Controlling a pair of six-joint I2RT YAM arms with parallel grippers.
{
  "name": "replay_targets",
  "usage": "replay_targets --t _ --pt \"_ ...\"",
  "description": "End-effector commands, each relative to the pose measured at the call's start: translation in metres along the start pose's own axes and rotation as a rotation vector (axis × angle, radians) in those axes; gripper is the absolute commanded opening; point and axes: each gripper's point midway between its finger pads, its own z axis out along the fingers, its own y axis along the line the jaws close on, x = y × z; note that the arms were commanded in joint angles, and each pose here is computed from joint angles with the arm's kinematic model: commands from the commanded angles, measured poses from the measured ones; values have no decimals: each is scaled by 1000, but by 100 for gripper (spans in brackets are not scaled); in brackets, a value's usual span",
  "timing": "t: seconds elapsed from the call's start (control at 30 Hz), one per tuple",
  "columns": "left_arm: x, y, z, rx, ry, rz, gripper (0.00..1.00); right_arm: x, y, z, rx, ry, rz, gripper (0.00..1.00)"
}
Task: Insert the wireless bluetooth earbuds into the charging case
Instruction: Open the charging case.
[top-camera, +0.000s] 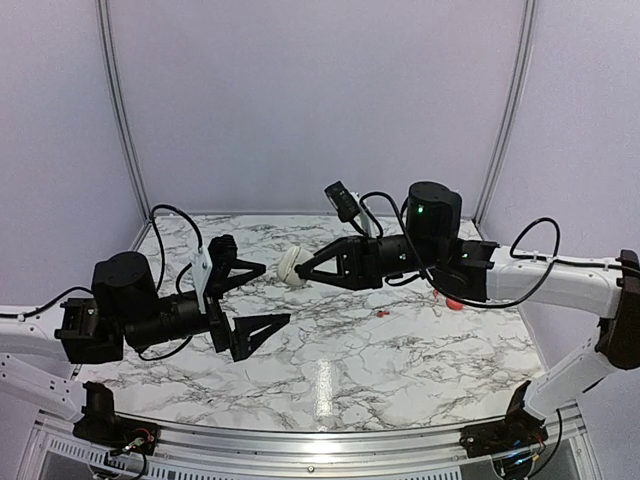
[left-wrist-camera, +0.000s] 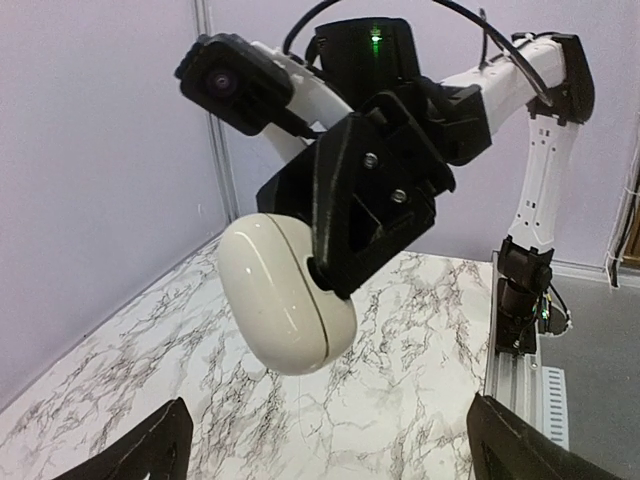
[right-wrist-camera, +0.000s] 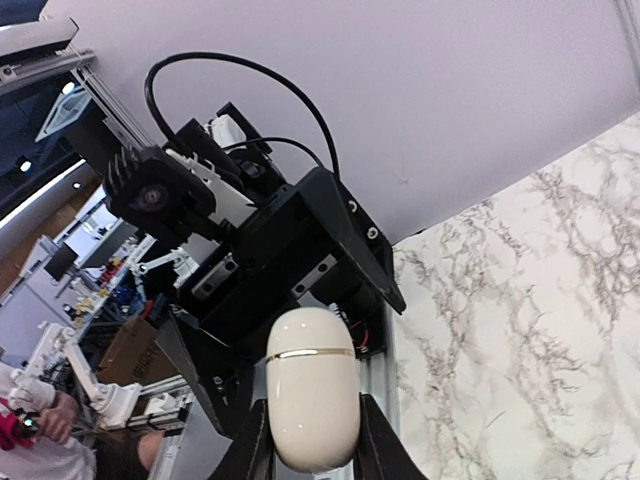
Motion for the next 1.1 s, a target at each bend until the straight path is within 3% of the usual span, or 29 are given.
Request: replay_targets --t 0.0,0.17,0.5,0.73,1.07 --pt "-28 21 1 -101 -34 -160 99 -17 -3 -7 97 -44 -157 0" --pt "-45 21 1 -32 -67 -257 99 -16 -2 -10 108 -45 -207 2" --pt "-32 38 17 -11 -3 -382 99 -14 1 -9 91 -33 -231 1" --pt "-6 69 26 -157 98 -393 99 -12 4 -7 63 -18 -230 0" --pt "-9 95 7 -231 36 -441 99 -6 9 -5 13 16 -244 0"
